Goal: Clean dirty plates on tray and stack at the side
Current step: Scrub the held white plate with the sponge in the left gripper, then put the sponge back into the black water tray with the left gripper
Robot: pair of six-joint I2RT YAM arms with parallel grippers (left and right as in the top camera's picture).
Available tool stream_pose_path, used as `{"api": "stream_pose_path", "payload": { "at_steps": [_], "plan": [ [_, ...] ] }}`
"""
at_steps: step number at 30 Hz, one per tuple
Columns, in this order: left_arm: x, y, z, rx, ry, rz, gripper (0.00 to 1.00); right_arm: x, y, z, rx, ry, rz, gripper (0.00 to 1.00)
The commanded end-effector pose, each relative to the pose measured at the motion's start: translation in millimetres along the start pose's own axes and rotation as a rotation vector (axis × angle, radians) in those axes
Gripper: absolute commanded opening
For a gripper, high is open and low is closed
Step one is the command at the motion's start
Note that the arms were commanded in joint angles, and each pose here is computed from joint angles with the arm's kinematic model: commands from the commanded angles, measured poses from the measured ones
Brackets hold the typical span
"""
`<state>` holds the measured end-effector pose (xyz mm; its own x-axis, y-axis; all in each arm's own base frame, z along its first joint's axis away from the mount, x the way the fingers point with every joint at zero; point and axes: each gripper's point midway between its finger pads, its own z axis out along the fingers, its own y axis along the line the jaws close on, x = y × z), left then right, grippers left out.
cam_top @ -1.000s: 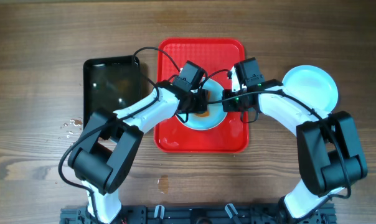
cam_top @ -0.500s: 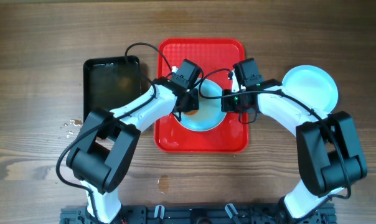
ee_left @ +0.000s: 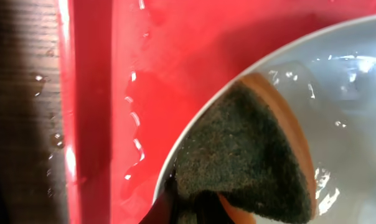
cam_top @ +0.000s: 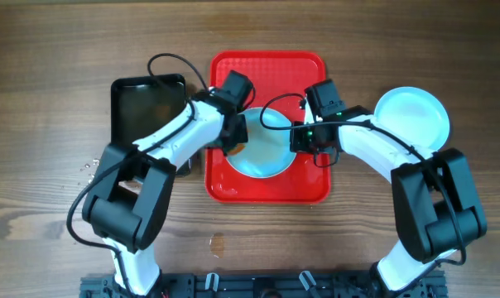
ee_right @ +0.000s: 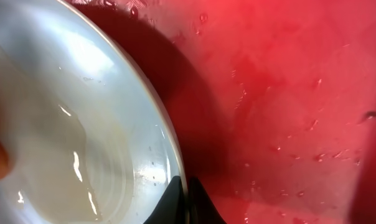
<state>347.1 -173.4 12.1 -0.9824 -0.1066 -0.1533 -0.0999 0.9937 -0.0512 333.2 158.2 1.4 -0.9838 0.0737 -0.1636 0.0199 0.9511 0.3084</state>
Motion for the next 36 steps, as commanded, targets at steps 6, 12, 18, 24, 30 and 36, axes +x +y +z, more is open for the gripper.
{"api": "stream_pose_path", "payload": {
  "at_steps": [6,12,18,24,30,36],
  "plan": [
    [-36.6,48.5,-34.7,-0.109,-0.061,-0.119,0.04,2.6,-45.5,3.6,0.183,-0.011,0.1,0.04],
    [-39.4,70.0,-67.2,-0.104,-0.087,-0.169,0.04,0.4,-44.8,3.7,0.181,-0.014,0.03,0.04],
    [-41.3,102.7,-99.0,-0.108,-0.109,-0.156,0.04,0.3,-40.1,4.5,0.155,-0.002,-0.088,0.05],
    [-37.8,144.3,-93.9,-0.143,-0.077,-0.173,0.04,3.4,-14.6,6.5,0.007,0.022,-0.257,0.2],
    [-12.3,162.8,-34.7,-0.154,-0.065,-0.204,0.04,-1.3,-12.7,4.5,0.006,0.005,-0.253,0.04],
    [1.7,166.2,-18.0,-0.159,-0.05,-0.177,0.04,-25.8,-9.0,-46.0,0.125,-0.1,-0.288,0.04]
  ]
}}
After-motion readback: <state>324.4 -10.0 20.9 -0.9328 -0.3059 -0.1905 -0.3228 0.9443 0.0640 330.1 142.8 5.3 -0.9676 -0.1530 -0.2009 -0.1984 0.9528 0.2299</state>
